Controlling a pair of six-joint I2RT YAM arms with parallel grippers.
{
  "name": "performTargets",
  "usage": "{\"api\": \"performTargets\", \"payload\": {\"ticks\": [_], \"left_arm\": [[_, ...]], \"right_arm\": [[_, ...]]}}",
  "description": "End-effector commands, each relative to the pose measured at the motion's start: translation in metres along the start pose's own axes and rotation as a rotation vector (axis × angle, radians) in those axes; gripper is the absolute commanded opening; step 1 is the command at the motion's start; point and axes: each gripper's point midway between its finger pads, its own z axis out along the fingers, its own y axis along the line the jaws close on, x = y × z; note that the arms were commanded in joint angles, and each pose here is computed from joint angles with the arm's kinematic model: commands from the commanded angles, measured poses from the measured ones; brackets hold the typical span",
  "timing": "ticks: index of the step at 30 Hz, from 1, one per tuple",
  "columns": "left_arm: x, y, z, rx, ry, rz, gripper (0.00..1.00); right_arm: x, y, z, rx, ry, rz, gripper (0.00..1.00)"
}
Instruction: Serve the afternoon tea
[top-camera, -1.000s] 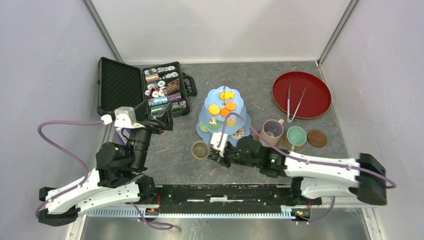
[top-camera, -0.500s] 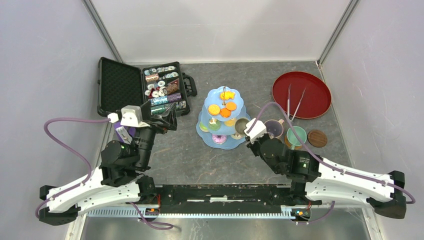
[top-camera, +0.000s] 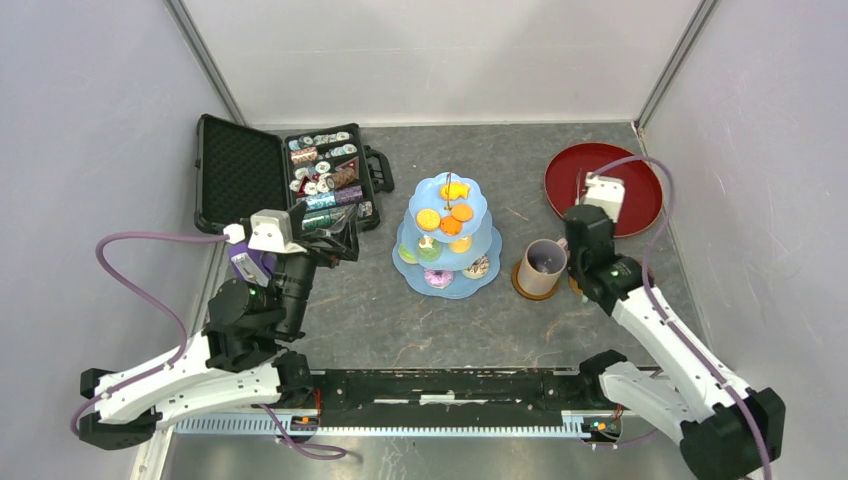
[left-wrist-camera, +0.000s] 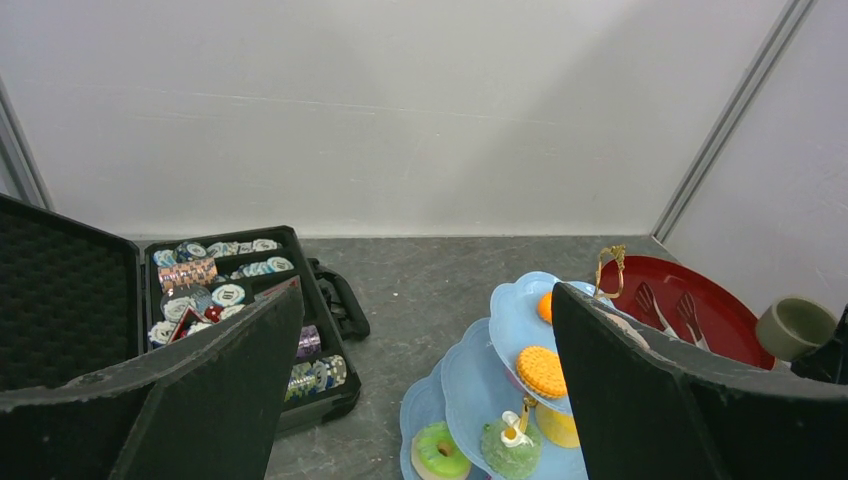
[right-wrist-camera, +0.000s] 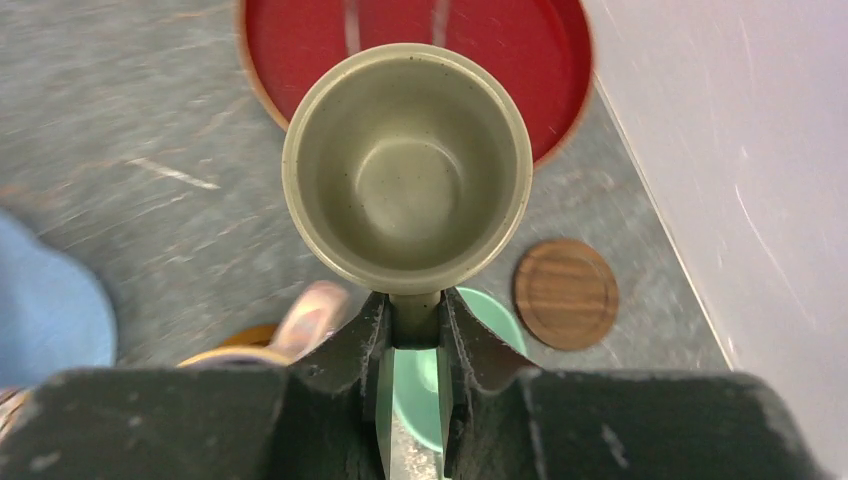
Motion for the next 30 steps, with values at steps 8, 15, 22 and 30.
{"api": "performTargets", "payload": {"ticks": [8,15,22,30], "left_arm": [[-0.004,-0.004,-0.001,0.029,-0.009,-0.036,1.00],[0.003,-0.015,0.004,0.042,0.013,-0.020,1.00],[0.010,-0.019,0.009,0.029,0.038,0.013,1.00],[0.017,-0.024,0.015,0.025,0.058,0.035,1.00]], "right_arm": [[0.094,-0.080,0.027,0.335,0.155,0.370,0.00],[0.128,-0.100,0.033,0.434,0.212,0.381,0.00],[0.122,-0.108,0.044,0.387,0.213,0.398,0.00],[0.109,-0.109,0.042,0.360,0.165,0.399,0.00]]}}
